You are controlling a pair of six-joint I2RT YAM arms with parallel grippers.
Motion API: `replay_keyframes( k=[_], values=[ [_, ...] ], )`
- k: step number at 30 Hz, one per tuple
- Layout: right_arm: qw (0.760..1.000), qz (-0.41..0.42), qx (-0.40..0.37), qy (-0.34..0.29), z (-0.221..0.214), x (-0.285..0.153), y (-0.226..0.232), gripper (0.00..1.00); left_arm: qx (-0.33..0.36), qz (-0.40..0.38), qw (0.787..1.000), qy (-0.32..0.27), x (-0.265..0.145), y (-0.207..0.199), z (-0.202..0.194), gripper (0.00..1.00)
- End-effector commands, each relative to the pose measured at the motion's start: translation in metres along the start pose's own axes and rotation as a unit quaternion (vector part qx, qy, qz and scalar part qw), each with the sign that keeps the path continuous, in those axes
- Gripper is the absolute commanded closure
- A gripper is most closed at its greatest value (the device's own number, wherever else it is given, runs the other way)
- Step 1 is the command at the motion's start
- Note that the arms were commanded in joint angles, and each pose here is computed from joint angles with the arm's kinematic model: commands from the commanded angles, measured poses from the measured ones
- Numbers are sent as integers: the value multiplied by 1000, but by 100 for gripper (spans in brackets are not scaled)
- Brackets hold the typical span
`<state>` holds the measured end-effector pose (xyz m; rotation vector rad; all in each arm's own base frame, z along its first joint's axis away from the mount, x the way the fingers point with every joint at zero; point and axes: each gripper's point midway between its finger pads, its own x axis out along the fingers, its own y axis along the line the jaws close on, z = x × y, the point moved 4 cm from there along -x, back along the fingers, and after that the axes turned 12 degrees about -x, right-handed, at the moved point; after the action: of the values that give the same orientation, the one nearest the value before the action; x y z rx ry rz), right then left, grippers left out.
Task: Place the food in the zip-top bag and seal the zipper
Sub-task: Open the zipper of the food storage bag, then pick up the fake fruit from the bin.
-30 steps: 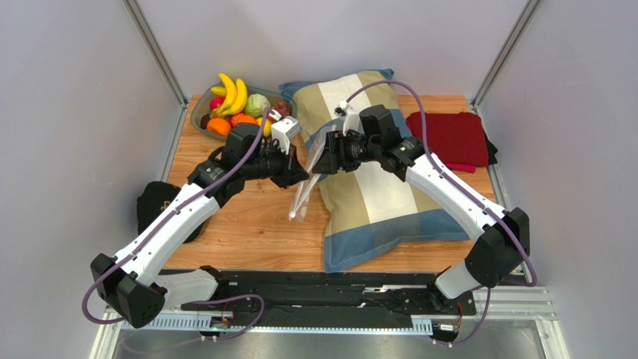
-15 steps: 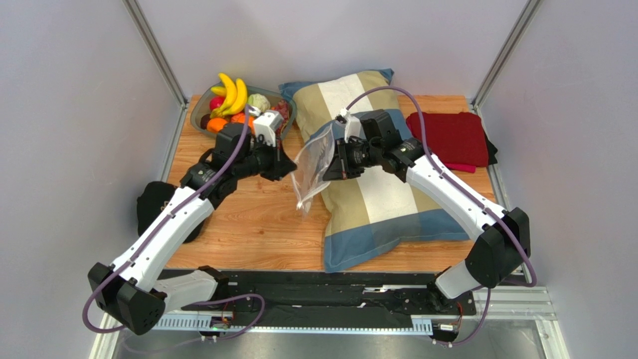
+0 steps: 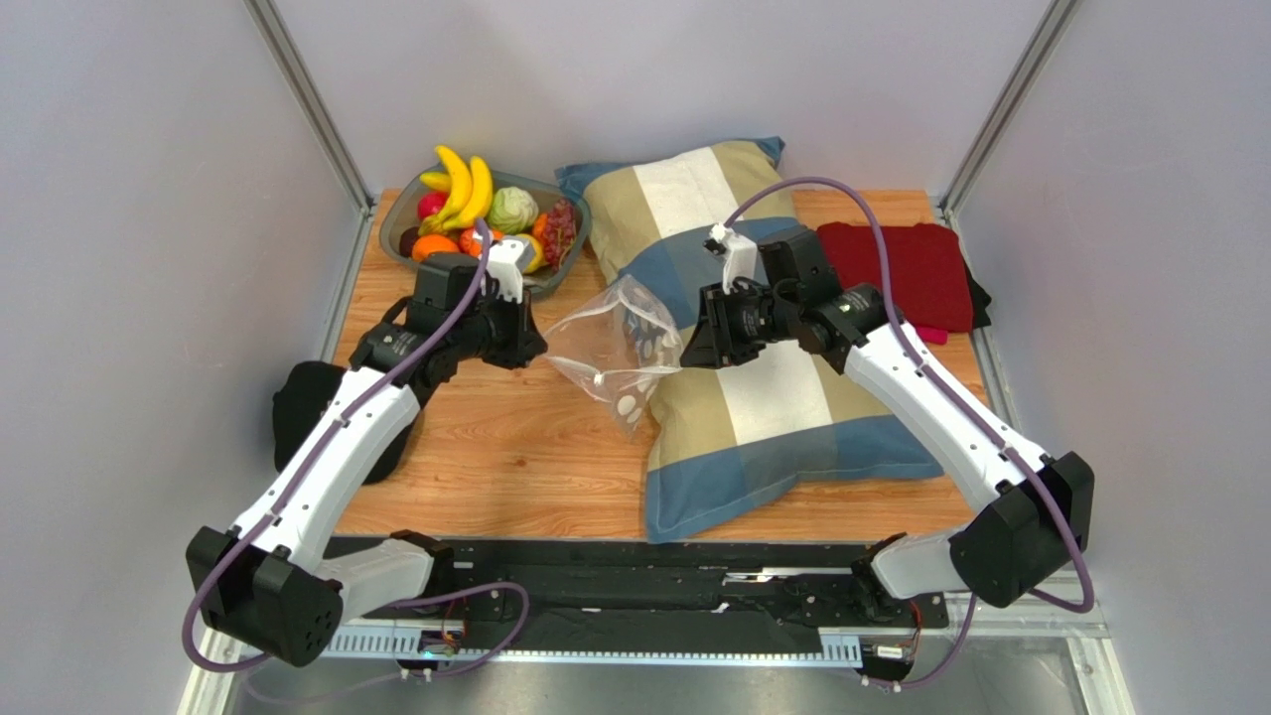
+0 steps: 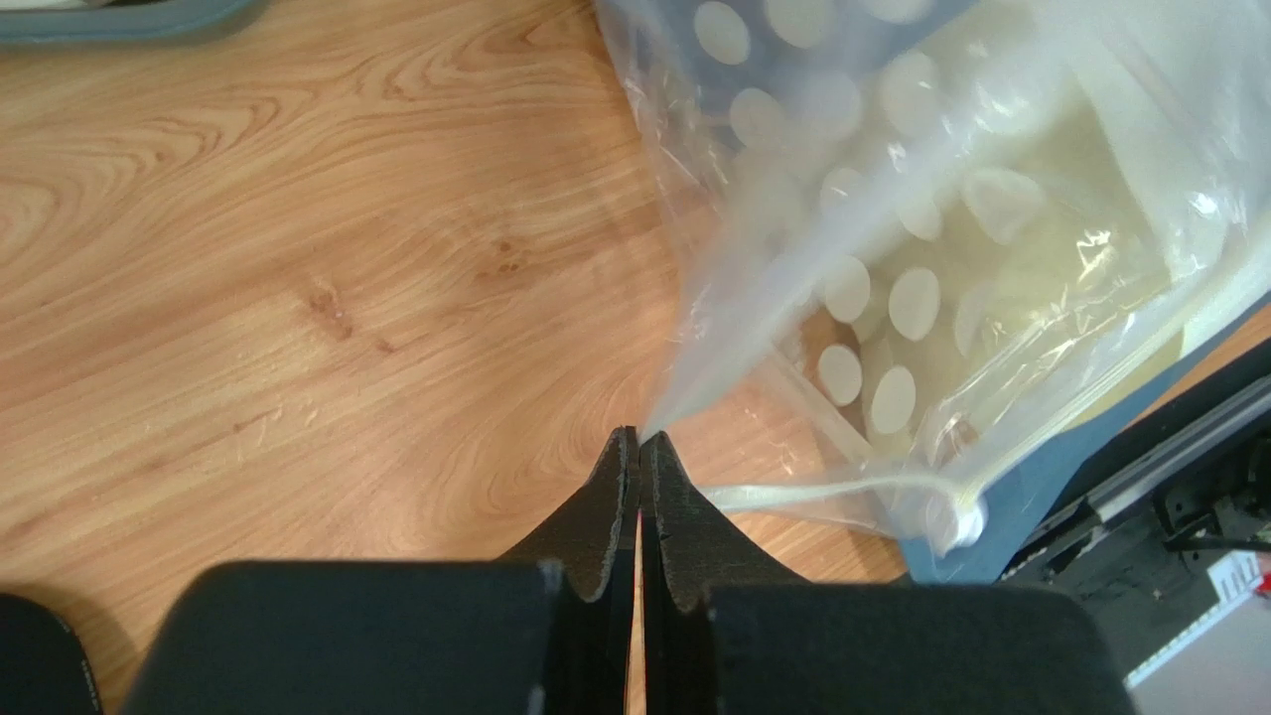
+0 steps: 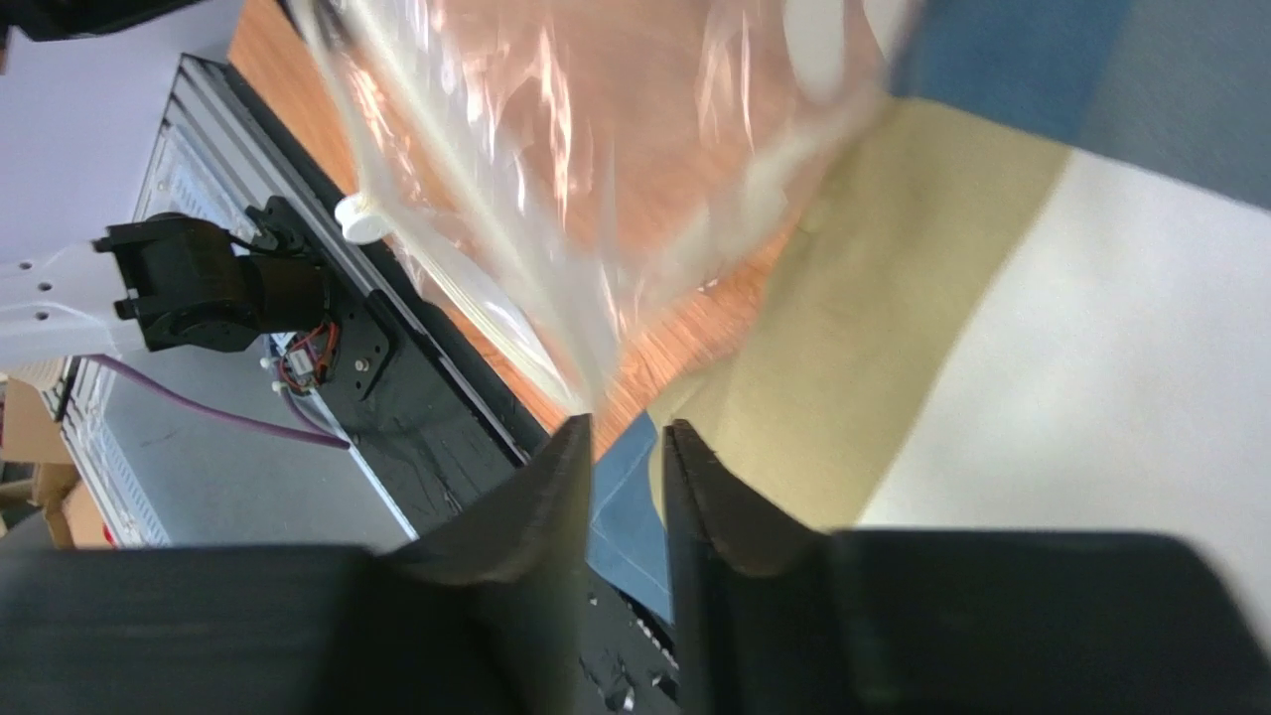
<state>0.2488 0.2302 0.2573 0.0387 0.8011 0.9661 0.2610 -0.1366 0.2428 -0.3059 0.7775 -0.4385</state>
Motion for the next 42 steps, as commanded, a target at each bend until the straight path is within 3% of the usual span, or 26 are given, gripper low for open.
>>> replay_keyframes(
  k=[1,6,8,10,13,16,21,27,30,31,35,36,37,42],
  values=[
    [999,-40,2,16,-6,-11,-16,65,38,-51,998,20,-6,-8,-10,100],
    [999,-48,6,-8,16,-4,-20,66,52,-129,989,43,-13,-47,-22,100],
    [999,-42,8,-11,22,-1,-20,58,50,-131,989,43,-13,-50,-21,100],
    [999,-25,9,-24,32,-4,-13,39,48,-125,990,38,-13,-50,-18,100],
    [998,2,-3,-59,47,-10,0,28,51,-129,990,36,-13,-54,-12,100],
    [996,11,-17,-84,62,-13,5,23,51,-135,989,37,-13,-58,-8,100],
    [996,25,-38,-71,69,5,13,22,54,-148,987,40,-13,-62,-6,100],
    [999,20,-32,-33,61,42,0,36,46,-144,988,36,-16,-62,-5,100],
    [1000,17,-24,-10,50,47,-5,72,36,-136,989,34,-17,-56,-5,100],
    [1000,17,-24,-10,49,45,-4,100,28,-132,990,34,-17,-53,-5,100],
    [999,3,-25,-21,45,34,-2,100,1,-63,998,6,-13,-15,7,100],
    [1000,1,-21,-18,41,35,-3,100,2,-55,998,-6,-12,-9,12,95],
    [1000,-2,-15,-18,40,36,-4,100,1,-57,998,-13,-12,-6,17,81],
    [1000,-8,20,-16,37,46,-9,100,28,-90,994,-49,-7,-15,47,47]
  ],
)
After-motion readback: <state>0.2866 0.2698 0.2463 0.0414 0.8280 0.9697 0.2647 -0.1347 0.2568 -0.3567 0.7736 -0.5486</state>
